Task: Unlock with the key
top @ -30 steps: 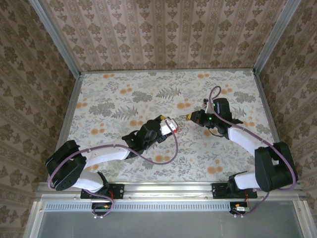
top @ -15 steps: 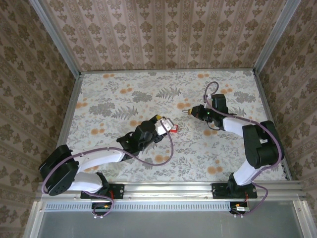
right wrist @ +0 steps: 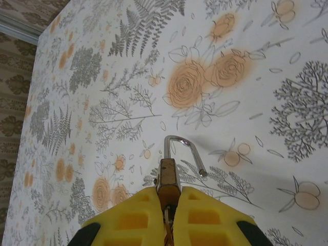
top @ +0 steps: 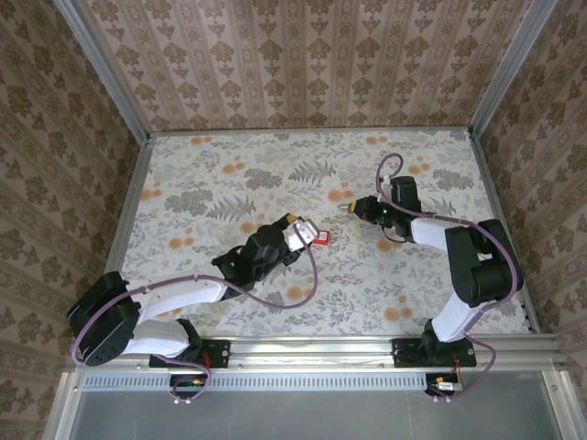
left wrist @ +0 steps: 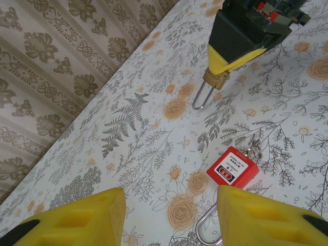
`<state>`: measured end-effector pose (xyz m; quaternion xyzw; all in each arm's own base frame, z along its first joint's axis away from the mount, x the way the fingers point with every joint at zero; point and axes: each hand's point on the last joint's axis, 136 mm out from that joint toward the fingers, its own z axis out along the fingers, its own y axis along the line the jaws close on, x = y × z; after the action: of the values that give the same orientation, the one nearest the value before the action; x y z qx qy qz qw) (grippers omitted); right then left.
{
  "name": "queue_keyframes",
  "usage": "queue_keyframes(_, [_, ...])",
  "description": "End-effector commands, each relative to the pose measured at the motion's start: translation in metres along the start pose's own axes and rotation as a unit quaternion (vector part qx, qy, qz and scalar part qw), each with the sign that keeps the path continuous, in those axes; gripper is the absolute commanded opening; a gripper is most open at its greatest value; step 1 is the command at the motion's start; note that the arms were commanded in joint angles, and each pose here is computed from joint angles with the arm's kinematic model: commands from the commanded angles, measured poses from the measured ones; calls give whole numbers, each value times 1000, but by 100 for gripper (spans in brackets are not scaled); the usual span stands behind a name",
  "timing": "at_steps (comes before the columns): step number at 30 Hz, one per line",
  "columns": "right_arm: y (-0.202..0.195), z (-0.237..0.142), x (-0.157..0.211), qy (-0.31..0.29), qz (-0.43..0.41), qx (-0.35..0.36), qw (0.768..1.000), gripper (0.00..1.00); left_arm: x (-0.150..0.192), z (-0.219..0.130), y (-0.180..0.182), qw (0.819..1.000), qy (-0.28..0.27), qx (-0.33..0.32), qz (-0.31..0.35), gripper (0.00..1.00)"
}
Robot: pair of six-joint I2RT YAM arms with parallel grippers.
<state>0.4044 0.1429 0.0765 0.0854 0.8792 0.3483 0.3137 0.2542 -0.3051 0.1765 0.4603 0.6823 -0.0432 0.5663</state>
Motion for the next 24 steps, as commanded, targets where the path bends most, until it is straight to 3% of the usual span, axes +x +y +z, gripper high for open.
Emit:
queue_keyframes(1, [-3,3,6,-1,-5,-4,1000,8,-2,-6,7,1000,-8,-13,-20,49])
queue_keyframes(24, [-19,0,45,19,35,-12,999,8,-5,-13,1,1000,-11,-13,-8,49])
